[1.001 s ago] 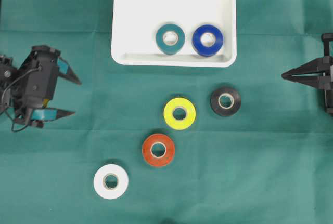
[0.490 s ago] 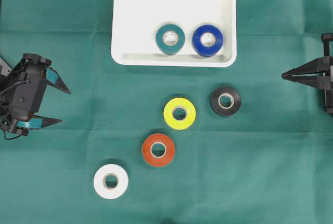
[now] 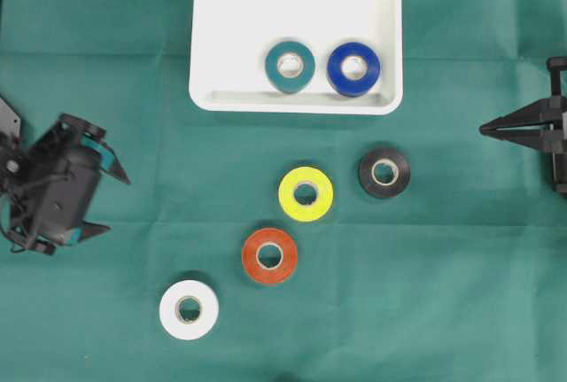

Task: Put the tape into the white case with the left arm.
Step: 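Reach the left gripper to the white tape roll and grasp it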

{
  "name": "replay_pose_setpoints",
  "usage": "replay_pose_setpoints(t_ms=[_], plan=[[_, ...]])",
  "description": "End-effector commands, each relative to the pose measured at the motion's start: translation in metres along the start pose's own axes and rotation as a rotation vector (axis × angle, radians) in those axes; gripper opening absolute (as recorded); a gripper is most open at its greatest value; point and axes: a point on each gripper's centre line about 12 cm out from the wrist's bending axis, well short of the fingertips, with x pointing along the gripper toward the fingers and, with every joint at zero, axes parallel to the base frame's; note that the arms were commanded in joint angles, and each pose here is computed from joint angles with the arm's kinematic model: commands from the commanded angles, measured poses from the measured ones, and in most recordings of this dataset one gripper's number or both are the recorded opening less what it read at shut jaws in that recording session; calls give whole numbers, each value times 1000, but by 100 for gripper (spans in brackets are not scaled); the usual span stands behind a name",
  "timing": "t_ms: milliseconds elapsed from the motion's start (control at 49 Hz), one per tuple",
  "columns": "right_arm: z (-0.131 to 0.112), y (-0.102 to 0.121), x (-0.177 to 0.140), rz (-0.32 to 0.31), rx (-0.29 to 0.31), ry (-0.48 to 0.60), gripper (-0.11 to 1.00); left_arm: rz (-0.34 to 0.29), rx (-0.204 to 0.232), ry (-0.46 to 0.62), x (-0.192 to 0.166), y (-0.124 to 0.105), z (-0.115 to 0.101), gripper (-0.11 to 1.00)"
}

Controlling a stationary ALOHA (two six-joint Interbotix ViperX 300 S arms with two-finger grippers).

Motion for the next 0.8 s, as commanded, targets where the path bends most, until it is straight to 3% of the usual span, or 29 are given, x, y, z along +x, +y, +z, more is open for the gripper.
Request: replay_pose_setpoints(t_ms=[0,429,776], plan=[[5,0,0,-1,1,-15,-9,-10,16,-19,3,-3,18,86],[5,0,0,-1,1,-15,-9,-71,94,32,50,-30,64,86],[5,0,0,-1,1,-15,-9,-97,130,28,79,-47,99,86]])
